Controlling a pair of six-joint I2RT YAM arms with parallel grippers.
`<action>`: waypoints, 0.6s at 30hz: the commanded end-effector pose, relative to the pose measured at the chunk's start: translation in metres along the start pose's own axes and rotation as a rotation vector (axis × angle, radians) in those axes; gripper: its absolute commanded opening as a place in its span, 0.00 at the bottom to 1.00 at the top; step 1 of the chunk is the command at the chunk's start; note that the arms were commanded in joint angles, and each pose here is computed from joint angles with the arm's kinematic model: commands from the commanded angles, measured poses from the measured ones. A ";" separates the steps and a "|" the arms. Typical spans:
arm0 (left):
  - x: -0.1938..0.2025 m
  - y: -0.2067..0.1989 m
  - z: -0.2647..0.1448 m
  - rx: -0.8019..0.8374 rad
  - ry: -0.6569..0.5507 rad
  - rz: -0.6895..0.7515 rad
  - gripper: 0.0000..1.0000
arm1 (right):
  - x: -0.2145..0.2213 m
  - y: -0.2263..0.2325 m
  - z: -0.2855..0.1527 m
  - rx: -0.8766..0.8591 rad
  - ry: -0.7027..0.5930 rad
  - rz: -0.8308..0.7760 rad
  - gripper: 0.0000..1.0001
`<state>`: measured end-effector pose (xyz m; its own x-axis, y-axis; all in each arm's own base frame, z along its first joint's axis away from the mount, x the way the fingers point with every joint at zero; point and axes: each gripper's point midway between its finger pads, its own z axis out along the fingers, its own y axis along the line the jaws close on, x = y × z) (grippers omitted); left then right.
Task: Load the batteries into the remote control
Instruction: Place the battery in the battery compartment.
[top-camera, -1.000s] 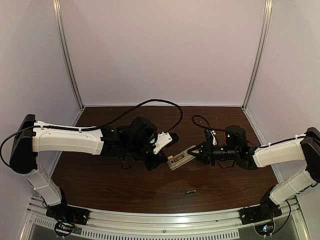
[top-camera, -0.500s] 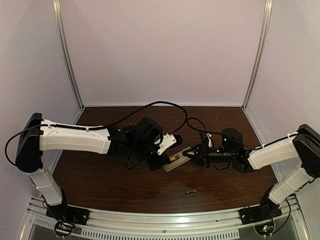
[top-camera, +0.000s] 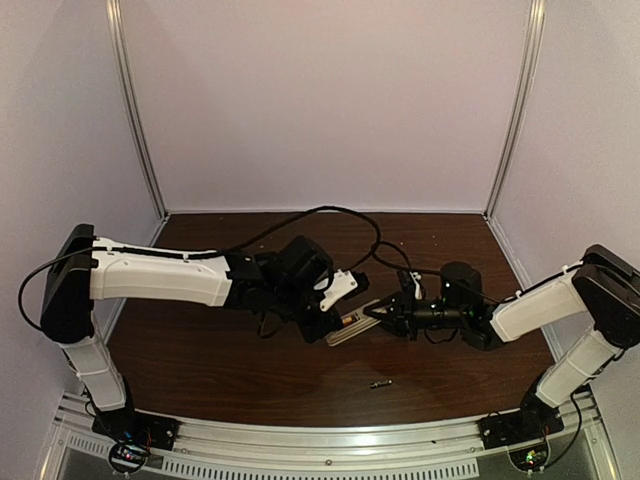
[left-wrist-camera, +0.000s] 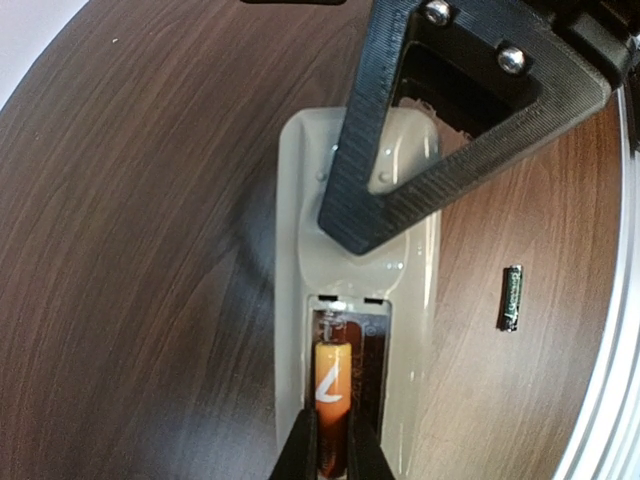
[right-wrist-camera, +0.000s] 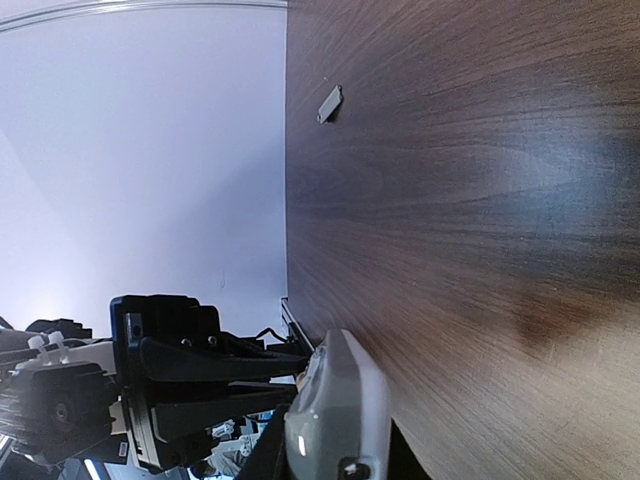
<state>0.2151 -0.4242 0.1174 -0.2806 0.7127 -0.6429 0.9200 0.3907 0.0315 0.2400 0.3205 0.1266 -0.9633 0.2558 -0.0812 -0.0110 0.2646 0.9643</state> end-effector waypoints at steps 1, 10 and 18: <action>0.001 0.000 0.004 -0.004 0.025 0.017 0.09 | 0.001 0.027 0.000 -0.103 0.002 -0.034 0.00; -0.004 -0.002 0.004 0.006 0.016 0.024 0.20 | 0.003 0.026 0.000 -0.109 0.007 -0.024 0.00; -0.011 -0.003 -0.006 0.009 -0.018 0.016 0.38 | 0.004 0.022 -0.001 -0.102 0.012 -0.017 0.00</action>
<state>0.2188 -0.4287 0.1240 -0.2668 0.7111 -0.6505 0.9212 0.3865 0.0446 0.2366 0.3235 0.1353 -0.9668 0.2473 -0.0648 -0.0099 0.2170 0.9761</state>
